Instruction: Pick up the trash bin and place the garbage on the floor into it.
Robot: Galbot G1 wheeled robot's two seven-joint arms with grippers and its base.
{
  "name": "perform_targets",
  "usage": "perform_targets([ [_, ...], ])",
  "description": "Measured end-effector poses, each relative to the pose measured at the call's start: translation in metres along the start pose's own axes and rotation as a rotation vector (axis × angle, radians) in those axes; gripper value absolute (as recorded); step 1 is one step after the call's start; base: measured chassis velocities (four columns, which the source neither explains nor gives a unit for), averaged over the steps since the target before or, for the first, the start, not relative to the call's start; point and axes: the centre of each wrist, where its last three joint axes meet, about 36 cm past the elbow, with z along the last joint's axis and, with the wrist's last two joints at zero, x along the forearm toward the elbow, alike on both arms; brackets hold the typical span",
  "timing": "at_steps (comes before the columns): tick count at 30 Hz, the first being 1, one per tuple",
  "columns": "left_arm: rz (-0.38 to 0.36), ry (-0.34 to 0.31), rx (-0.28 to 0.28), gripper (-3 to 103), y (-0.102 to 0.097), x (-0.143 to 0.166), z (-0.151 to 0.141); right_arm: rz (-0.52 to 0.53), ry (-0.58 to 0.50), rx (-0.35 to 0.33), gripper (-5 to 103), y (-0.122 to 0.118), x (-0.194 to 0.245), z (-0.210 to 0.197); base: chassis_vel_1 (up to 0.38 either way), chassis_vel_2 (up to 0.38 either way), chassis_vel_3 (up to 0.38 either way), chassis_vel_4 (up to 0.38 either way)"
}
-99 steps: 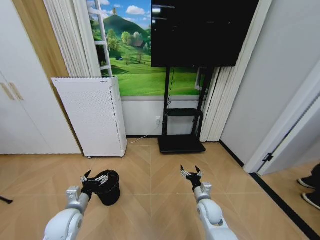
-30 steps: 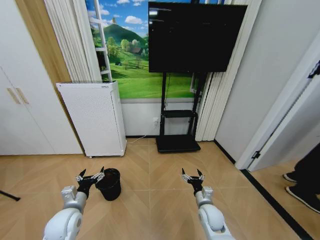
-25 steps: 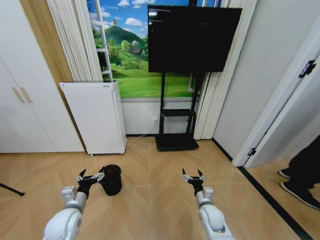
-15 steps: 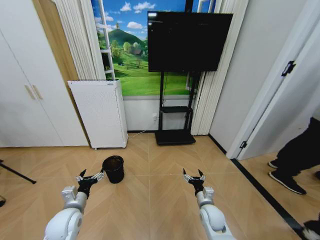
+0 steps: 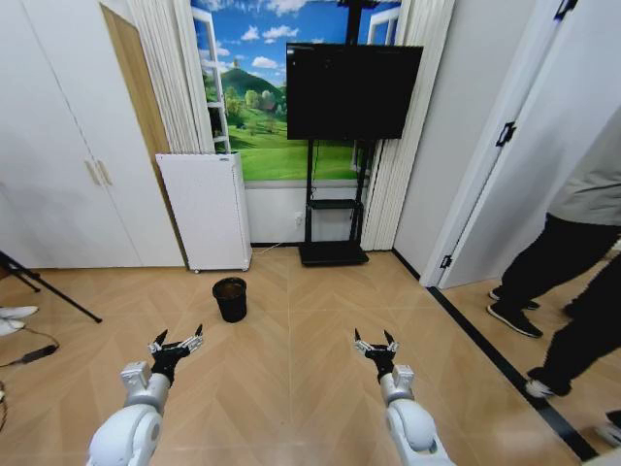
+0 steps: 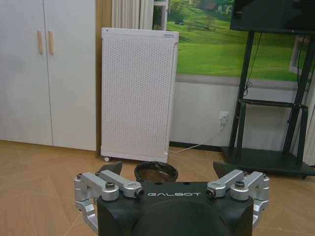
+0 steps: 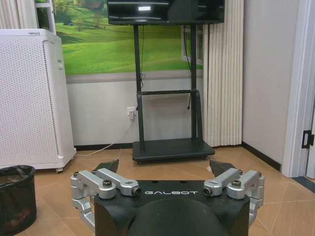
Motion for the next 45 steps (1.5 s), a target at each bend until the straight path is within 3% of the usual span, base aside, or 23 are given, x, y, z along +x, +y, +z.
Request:
perform_targets([
  [7, -0.005, -0.01, 0.004, 100, -0.0007, 0.0022, 0.0002, 0.002, 0.032, -0.027, 100, -0.0026, 0.0031, -0.0013, 0.023, -0.011, -0.032, 0.037],
  [45, -0.015, -0.023, -0.015, 100, -0.0049, 0.001, 0.0017, 0.004, 0.026, -0.016, 100, -0.0058, 0.0041, 0.0019, -0.008, 0.01, 0.01, -0.008],
])
